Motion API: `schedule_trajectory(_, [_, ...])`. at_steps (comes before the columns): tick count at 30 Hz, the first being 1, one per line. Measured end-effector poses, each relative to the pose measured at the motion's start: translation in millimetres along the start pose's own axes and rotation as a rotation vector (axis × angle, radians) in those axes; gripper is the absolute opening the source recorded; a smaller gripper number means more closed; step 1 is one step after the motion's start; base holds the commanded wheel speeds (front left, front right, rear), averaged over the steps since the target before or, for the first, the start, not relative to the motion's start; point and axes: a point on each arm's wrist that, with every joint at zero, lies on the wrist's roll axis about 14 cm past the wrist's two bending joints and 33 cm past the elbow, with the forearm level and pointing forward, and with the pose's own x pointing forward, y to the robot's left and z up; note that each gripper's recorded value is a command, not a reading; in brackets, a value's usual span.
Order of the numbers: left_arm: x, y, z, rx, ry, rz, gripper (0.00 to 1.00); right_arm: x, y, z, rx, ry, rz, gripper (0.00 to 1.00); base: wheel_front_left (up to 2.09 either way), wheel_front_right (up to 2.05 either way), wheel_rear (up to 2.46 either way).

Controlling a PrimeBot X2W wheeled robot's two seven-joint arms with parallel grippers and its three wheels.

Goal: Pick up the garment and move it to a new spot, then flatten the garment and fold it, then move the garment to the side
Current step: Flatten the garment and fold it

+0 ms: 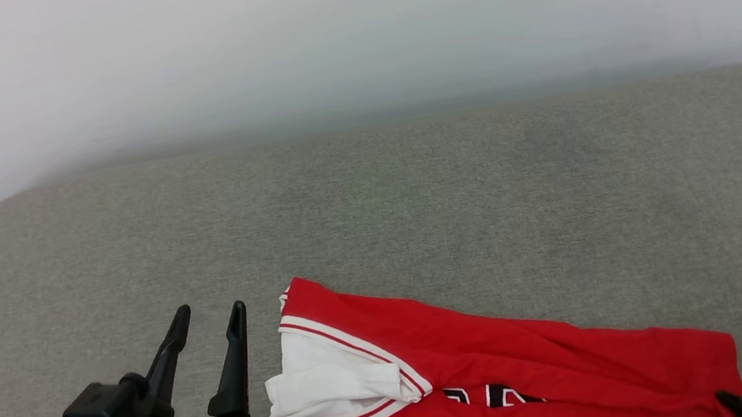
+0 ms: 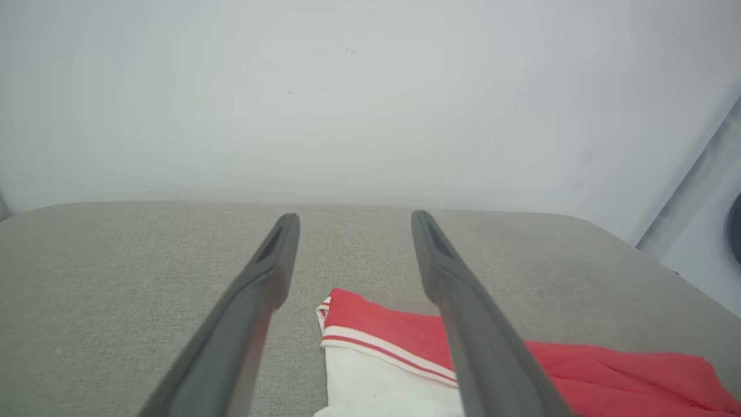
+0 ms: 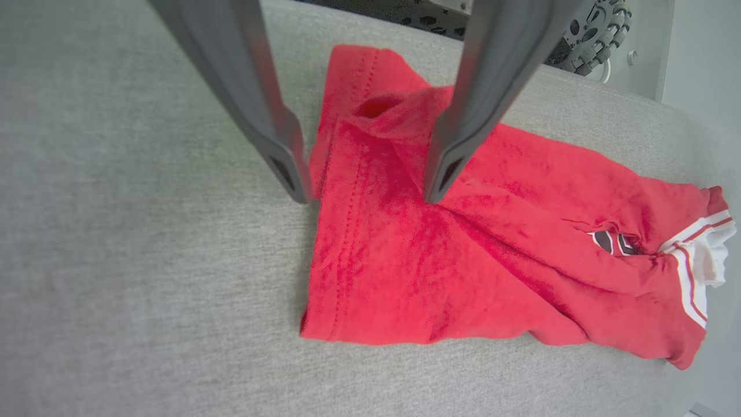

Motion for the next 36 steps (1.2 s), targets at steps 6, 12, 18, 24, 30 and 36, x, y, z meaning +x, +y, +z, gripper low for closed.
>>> schedule_trajectory(6, [-14.3, -1.8, 20.5, 0.045, -0.115, 0.041, 1.00, 7.7, 0.6, -8.1, 0.043, 0.007, -0.014, 1.00, 0.00, 0.00, 0.00])
schedule_trajectory(12, [-29.2, -0.9, 12.7, 0.027, -0.124, 0.069, 1.00, 13.7, -7.6, -10.6, 0.071, 0.035, -0.042, 1.00, 0.00, 0.00, 0.00])
schedule_trajectory(18, [-35.7, -0.2, -1.4, 0.050, -0.094, 0.065, 1.00, 21.8, -7.9, -16.6, 0.099, 0.073, -0.046, 1.00, 0.00, 0.00, 0.00])
schedule_trajectory(24, [-35.9, -0.7, -10.6, 0.062, -0.075, 0.070, 1.00, 29.2, -7.7, -17.3, 0.109, 0.103, -0.046, 1.00, 0.00, 0.00, 0.00])
schedule_trajectory(30, [-36.4, -1.4, -18.3, 0.065, -0.055, 0.072, 1.00, 36.6, -2.0, -19.3, 0.100, 0.131, -0.032, 1.00, 0.00, 0.00, 0.00])
schedule_trajectory(36, [-35.9, -4.3, -24.3, 0.058, -0.041, 0.072, 1.00, 43.7, 8.3, -20.8, 0.096, 0.151, -0.003, 1.00, 0.00, 0.00, 0.00])
